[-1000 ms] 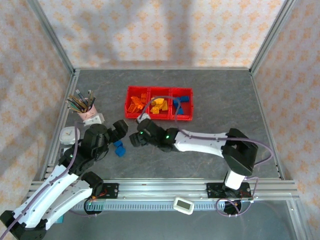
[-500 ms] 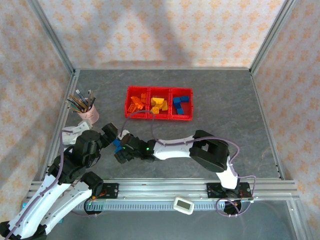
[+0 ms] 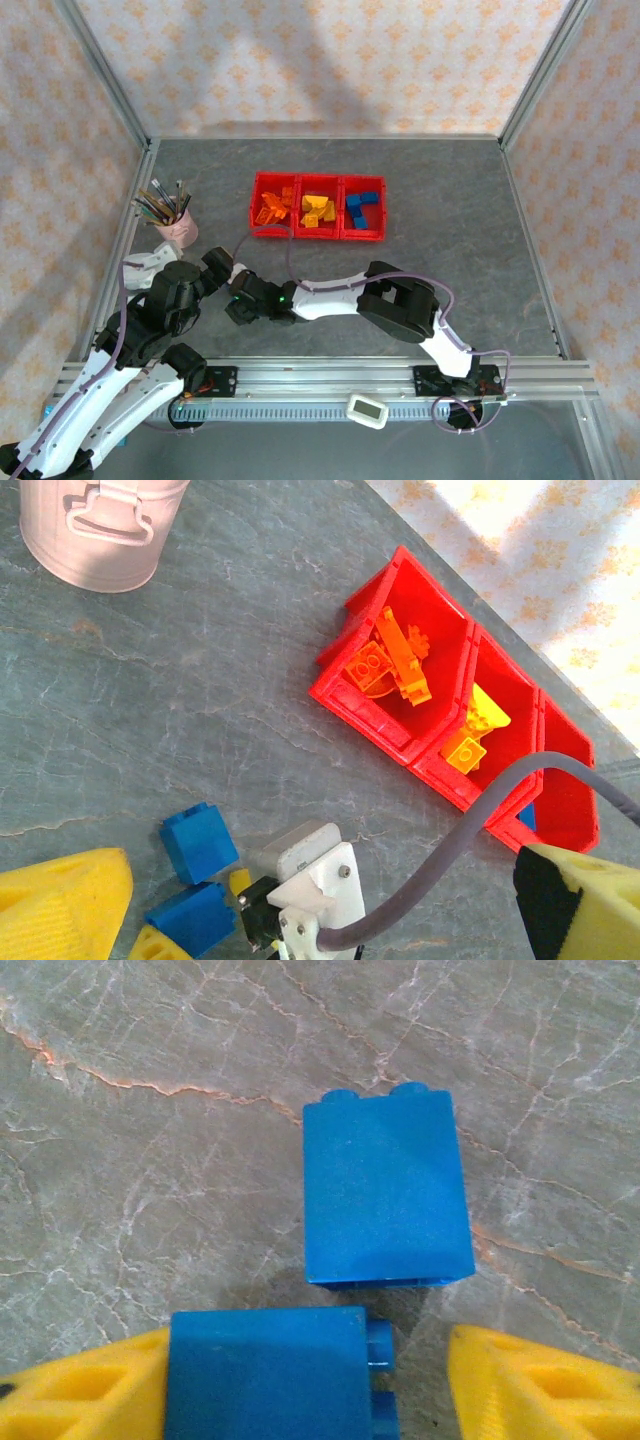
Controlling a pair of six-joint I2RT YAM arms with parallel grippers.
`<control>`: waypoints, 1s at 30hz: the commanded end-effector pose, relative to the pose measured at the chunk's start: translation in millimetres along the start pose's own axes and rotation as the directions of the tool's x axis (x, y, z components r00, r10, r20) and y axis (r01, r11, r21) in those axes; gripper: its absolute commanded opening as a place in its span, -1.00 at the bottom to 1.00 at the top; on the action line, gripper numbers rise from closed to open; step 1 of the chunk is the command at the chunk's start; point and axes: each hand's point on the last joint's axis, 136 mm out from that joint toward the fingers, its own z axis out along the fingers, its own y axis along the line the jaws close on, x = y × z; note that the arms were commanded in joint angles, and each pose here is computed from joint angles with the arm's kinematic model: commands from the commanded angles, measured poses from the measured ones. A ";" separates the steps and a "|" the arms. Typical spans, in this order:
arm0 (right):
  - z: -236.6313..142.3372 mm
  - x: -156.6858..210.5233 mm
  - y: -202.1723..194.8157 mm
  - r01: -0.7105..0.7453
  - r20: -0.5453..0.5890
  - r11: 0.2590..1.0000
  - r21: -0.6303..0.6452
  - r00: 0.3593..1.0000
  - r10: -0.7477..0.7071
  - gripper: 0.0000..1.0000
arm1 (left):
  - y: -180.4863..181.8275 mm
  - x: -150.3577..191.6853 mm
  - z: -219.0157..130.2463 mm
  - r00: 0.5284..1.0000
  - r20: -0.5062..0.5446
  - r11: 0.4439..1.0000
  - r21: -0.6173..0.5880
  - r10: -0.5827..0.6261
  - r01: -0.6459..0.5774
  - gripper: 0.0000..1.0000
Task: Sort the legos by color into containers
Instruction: Pick up the lego from the bottom-left of the table, then place the lego in the container.
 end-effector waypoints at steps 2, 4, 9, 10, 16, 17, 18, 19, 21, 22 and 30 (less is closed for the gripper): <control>3.3 -3.2 -0.5 0.017 0.002 0.999 0.029 1.000 -0.017 0.05 | 3.1 -7.1 -2.7 1.000 0.031 1.000 -0.016 -0.001 0.002 0.98; 0.4 -5.5 -0.5 0.013 0.007 1.000 0.028 1.000 -0.013 -0.08 | 2.0 -6.6 -1.9 1.000 0.029 1.000 -0.012 0.001 -0.001 0.98; -20.1 -11.9 -2.1 -0.011 0.031 1.000 0.023 0.999 0.010 -0.25 | -2.2 -8.0 -2.3 1.000 0.028 1.000 -0.001 0.010 -0.010 0.98; -26.7 -14.9 -3.0 -0.019 0.044 1.000 0.024 0.999 0.018 -0.26 | -3.4 -8.5 -2.4 1.000 0.028 1.000 0.003 0.011 -0.011 0.99; -70.5 -16.7 -22.3 -0.103 0.087 0.994 0.038 0.991 0.099 -0.30 | -19.6 -12.0 0.2 0.999 0.024 0.998 0.038 0.049 -0.050 0.98; -76.8 -15.3 -29.0 -0.128 0.089 0.990 0.049 0.988 0.124 -0.30 | -22.9 -11.5 1.8 0.998 0.019 0.997 0.046 0.055 -0.056 0.98; -83.9 -15.2 -37.5 -0.154 0.093 0.986 0.063 0.985 0.148 -0.30 | -26.9 -11.6 3.5 0.998 0.018 0.997 0.055 0.059 -0.060 0.99; -90.0 -15.0 -45.5 -0.179 0.096 0.981 0.075 0.980 0.172 -0.30 | -30.5 -11.1 5.1 0.998 0.014 0.996 0.064 0.065 -0.066 0.98; -104.3 -14.3 -69.7 -0.250 0.101 0.963 0.098 0.965 0.241 -0.31 | -39.6 -10.0 9.5 0.997 0.006 0.993 0.086 0.080 -0.080 0.98; -112.1 -15.2 -82.8 -0.281 0.112 0.952 0.118 0.957 0.269 -0.31 | -43.3 -8.4 12.1 0.996 -0.002 0.992 0.094 0.089 -0.089 0.98; -186.8 -27.9 -226.7 -0.524 0.271 0.775 0.353 0.850 0.451 -0.28 | -84.0 -0.3 35.1 0.990 -0.026 0.969 0.210 0.138 -0.129 0.98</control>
